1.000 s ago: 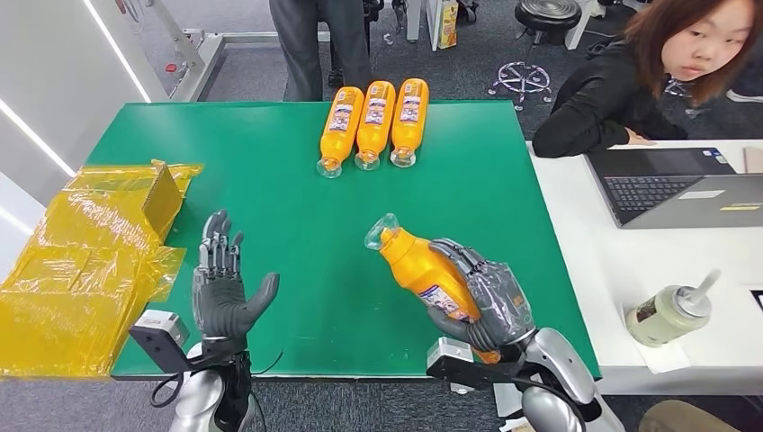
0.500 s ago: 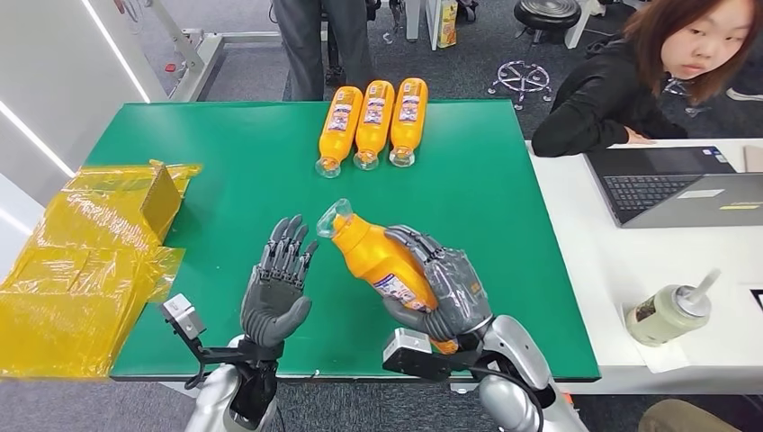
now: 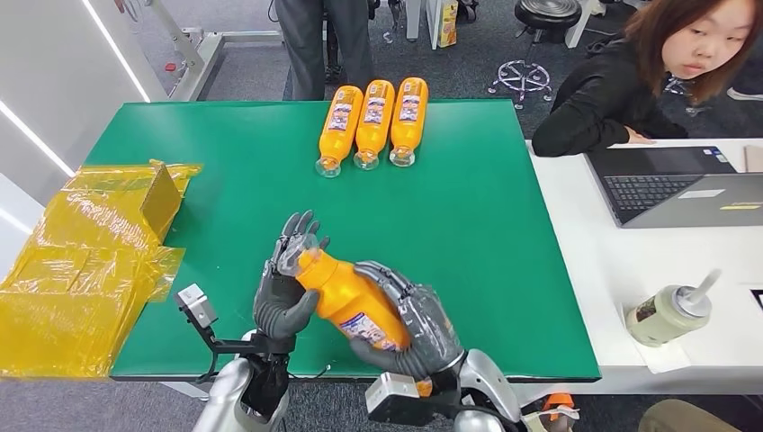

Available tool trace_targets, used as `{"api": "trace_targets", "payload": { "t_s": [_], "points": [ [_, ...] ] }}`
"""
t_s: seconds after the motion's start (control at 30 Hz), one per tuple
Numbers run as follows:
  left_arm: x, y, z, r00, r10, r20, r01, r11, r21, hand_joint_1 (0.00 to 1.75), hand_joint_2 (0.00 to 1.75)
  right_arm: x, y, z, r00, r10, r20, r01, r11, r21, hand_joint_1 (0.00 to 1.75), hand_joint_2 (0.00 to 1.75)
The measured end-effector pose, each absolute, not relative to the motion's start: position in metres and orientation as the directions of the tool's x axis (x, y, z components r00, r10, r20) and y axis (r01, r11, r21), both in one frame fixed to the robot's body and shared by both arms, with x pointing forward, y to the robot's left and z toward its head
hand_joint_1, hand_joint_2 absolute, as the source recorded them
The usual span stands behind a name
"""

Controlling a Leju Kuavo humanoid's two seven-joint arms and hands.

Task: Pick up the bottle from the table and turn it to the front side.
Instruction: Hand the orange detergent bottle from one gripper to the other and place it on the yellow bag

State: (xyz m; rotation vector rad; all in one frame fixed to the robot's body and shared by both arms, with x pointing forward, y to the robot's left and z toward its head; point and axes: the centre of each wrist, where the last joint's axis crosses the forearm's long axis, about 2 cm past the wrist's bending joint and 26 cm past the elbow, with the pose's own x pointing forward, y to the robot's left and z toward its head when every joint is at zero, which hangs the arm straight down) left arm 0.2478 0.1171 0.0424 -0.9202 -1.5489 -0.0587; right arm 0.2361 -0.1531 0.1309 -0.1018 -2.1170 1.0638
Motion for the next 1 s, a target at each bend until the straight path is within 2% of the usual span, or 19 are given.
{"api": "trace_targets", "payload": {
  "t_s": [0.27, 0.4, 0.53, 0.63, 0.7, 1.0],
  "points": [
    [0.251, 0.124, 0.045, 0.106, 0.522, 0.846, 0.567, 0.668, -0.483, 0.01, 1.75, 0.212, -0.139, 0.096, -0.655, 0.304, 0.691, -0.392, 0.645, -0.656, 1.75, 1.75],
    [0.252, 0.126, 0.049, 0.109, 0.526, 0.844, 0.576, 0.658, -0.485, 1.45, 1.75, 0.209, -0.133, 0.09, -0.642, 0.293, 0.709, -0.416, 0.643, -0.643, 1.75, 1.75],
    [0.25, 0.128, 0.048, 0.116, 0.527, 0.842, 0.593, 0.643, -0.485, 1.42, 1.75, 0.208, -0.133, 0.088, -0.651, 0.293, 0.7, -0.4, 0.651, -0.645, 1.75, 1.75],
    [0.249, 0.127, 0.048, 0.119, 0.531, 0.839, 0.607, 0.63, -0.485, 1.68, 1.75, 0.208, -0.133, 0.087, -0.662, 0.294, 0.689, -0.379, 0.662, -0.646, 1.75, 1.75],
    [0.248, 0.127, 0.048, 0.115, 0.534, 0.837, 0.615, 0.623, -0.483, 1.75, 1.75, 0.209, -0.134, 0.087, -0.669, 0.295, 0.682, -0.365, 0.669, -0.648, 1.75, 1.75],
    [0.25, 0.125, 0.05, 0.116, 0.538, 0.835, 0.631, 0.609, -0.481, 1.75, 1.75, 0.214, -0.135, 0.091, -0.694, 0.295, 0.657, -0.316, 0.695, -0.646, 1.75, 1.75]
  ]
}}
